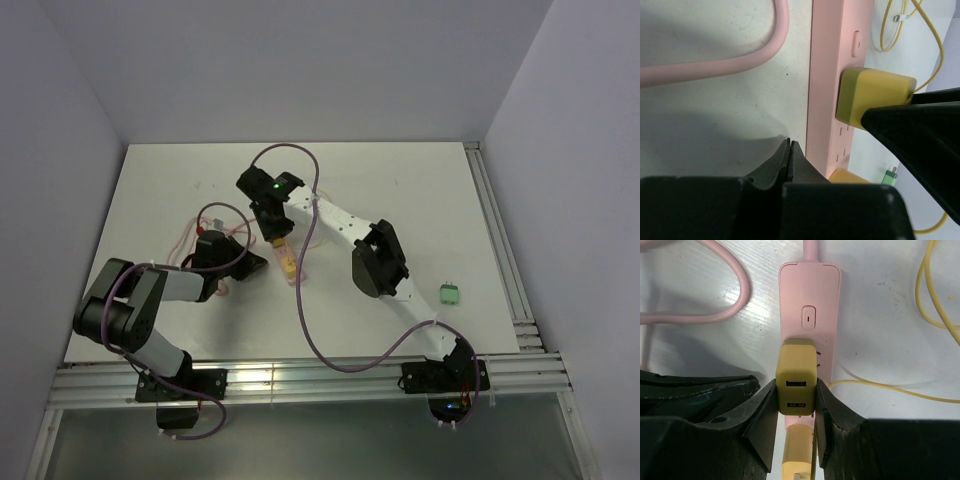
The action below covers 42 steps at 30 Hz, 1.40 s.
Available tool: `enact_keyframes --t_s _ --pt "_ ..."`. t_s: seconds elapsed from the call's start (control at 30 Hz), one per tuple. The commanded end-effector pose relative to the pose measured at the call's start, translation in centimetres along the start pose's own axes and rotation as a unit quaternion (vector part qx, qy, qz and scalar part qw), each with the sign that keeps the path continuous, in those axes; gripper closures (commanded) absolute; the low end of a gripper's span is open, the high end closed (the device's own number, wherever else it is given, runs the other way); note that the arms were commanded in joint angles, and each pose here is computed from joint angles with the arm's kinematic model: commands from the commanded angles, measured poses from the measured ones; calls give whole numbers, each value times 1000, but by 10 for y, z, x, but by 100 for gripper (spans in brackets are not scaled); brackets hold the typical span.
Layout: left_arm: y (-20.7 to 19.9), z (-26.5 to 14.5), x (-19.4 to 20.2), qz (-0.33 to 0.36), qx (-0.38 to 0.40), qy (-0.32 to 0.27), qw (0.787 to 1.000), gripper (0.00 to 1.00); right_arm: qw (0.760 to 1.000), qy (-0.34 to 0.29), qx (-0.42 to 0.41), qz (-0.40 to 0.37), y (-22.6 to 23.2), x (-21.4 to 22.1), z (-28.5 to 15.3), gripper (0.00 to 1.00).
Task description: Insert the plug
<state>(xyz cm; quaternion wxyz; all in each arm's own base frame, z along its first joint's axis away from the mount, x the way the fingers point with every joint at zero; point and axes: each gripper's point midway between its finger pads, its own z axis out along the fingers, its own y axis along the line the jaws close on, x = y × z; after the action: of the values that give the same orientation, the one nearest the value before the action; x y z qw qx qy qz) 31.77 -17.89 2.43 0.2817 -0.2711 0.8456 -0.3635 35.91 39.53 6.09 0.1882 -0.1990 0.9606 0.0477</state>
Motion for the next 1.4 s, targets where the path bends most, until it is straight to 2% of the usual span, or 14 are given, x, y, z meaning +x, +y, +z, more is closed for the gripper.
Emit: enact_keyframes --t_s 0.0,0.2,0.4,0.57,0.63,0.8,0.83,0.9,0.93,1.07,1.17,1.2,1.37 --pt "-12 -7 -7 15 15 -18 1000 99 991 124 54 -10 -25 78 82 100" --pt "-16 -18 -14 29 15 -40 999 99 990 132 56 -10 -21 88 91 100" --pt "-21 -34 -23 48 10 -65 997 94 998 62 14 4 -8 45 59 100" --pt "-32 -53 -30 64 15 -85 994 87 1000 27 10 -2 -9 18 36 81" --pt "-34 -59 -33 69 15 -94 993 86 1000 11 4 -2 -8 9 27 67" --pt "-44 -78 -37 77 22 -108 991 82 1000 -27 -13 6 -6 -10 7 45" --pt "-49 -83 -38 79 27 -112 990 81 999 -36 -15 7 -5 -15 4 33" --pt "-48 -86 -37 80 24 -110 990 81 998 -55 -21 8 -2 -29 -6 17" --pt "-48 -88 -37 82 24 -113 990 80 998 -64 -21 12 -4 -36 -11 5" --pt "-53 -99 -38 83 30 -120 989 80 993 -110 -36 16 -9 -66 -43 3" --pt "-55 -106 -39 86 32 -125 988 80 986 -156 -53 17 -14 -85 -84 2" --pt "-56 -108 -40 88 31 -129 987 79 982 -180 -59 17 -16 -93 -110 2" --pt "-63 -119 -39 101 42 -127 986 76 970 -241 -13 34 -52 -100 -179 0"
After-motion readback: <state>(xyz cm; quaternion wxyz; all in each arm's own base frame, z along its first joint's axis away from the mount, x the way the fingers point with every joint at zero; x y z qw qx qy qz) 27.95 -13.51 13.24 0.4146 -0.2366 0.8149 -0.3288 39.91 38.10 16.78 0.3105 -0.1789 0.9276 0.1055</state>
